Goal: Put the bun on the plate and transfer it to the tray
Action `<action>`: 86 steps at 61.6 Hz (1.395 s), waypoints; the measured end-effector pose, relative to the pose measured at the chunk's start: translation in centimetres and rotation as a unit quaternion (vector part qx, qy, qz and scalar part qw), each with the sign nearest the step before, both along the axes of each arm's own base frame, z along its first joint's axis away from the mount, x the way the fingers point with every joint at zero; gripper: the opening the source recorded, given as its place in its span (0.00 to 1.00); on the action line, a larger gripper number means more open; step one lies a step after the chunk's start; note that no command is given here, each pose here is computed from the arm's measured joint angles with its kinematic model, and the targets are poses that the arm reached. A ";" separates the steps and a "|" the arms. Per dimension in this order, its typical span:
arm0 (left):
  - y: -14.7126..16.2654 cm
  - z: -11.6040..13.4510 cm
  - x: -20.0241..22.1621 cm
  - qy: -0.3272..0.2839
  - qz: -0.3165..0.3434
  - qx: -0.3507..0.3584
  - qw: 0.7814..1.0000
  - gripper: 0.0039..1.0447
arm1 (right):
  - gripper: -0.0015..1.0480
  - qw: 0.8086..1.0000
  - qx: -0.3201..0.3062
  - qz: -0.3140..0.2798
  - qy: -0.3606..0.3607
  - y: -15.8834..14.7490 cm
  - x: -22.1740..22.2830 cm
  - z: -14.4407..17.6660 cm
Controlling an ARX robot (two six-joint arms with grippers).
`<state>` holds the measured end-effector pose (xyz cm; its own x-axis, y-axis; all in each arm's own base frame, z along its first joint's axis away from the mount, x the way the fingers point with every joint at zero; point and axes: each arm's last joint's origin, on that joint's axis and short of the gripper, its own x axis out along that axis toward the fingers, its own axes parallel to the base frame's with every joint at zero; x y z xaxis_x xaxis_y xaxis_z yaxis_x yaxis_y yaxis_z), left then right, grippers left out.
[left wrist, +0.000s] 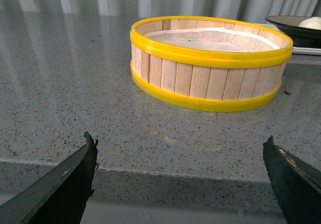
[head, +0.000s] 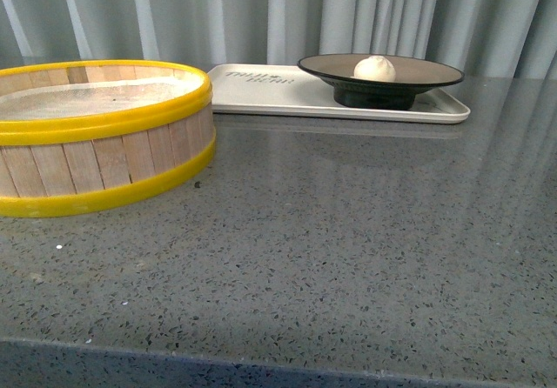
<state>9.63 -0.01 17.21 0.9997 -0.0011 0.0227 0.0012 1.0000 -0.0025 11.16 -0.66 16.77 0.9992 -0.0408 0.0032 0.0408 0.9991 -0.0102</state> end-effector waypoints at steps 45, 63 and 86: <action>0.0 0.0 0.0 0.000 0.000 0.000 1.000 0.94 | 0.02 1.000 0.002 0.019 0.001 0.6 -1.4 -0.3; 0.0 0.0 0.0 0.000 0.000 0.000 1.000 0.94 | 0.27 1.000 0.002 0.019 0.001 0.6 -1.4 -0.3; 0.0 0.0 0.0 0.000 0.000 0.000 1.000 0.94 | 0.94 1.000 0.003 0.019 0.001 0.6 -1.4 -0.3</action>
